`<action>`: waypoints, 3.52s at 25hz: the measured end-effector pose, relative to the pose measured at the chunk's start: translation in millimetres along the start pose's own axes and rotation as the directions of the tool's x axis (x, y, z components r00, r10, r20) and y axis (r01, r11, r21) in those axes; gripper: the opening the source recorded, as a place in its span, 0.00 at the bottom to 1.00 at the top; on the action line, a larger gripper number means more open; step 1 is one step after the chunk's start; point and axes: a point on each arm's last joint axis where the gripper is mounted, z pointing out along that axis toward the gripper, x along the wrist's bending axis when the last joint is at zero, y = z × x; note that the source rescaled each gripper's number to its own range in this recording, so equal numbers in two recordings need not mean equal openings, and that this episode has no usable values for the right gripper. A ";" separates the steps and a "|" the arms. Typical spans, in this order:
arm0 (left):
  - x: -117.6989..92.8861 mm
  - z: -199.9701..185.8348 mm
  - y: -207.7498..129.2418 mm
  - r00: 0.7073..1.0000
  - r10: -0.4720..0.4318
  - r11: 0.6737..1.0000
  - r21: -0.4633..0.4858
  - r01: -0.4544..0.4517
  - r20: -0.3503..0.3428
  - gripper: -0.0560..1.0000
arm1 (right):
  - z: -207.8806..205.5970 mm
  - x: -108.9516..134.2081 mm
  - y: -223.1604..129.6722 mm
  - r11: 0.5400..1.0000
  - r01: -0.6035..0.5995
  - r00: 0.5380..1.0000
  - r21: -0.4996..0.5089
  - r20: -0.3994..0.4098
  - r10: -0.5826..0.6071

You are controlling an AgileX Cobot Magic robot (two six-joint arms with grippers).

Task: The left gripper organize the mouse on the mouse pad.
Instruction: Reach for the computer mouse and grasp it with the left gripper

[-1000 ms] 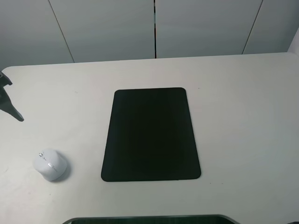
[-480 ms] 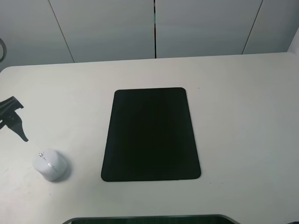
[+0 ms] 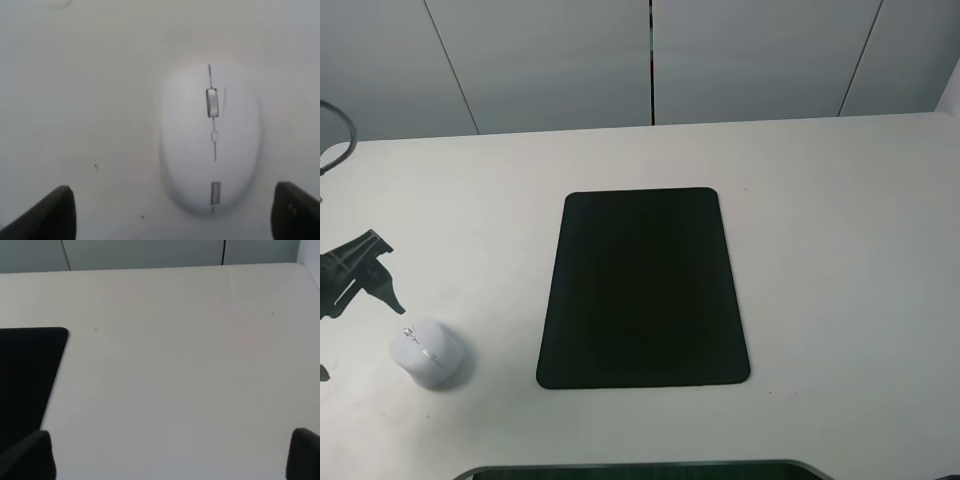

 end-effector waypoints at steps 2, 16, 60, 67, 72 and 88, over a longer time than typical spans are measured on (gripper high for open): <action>-1.9 7.3 -0.6 1.000 0.005 1.000 0.028 -0.005 -0.023 1.00 | 0.0 0.0 0.0 1.000 0.000 1.000 0.000 0.000 0.000; -12.6 26.0 3.7 1.000 0.003 1.000 0.029 -0.003 0.000 1.00 | 0.0 0.0 0.0 1.000 0.000 1.000 0.000 0.000 0.000; -40.0 39.8 -6.0 0.984 0.129 0.989 0.090 -0.118 -0.121 1.00 | 0.0 0.0 0.0 1.000 0.000 1.000 0.000 0.000 0.000; -42.0 40.2 -4.8 0.987 0.121 0.991 0.074 -0.114 -0.102 1.00 | 0.0 0.0 0.0 1.000 0.000 1.000 0.000 0.000 0.000; -41.8 41.8 -4.1 0.986 0.127 0.990 0.070 -0.120 -0.110 1.00 | 0.0 0.0 0.0 1.000 0.000 1.000 0.000 0.000 0.000; -42.2 53.3 -4.1 0.982 0.127 0.990 0.084 -0.116 -0.139 1.00 | 0.0 0.0 0.0 1.000 0.000 1.000 0.000 0.000 0.000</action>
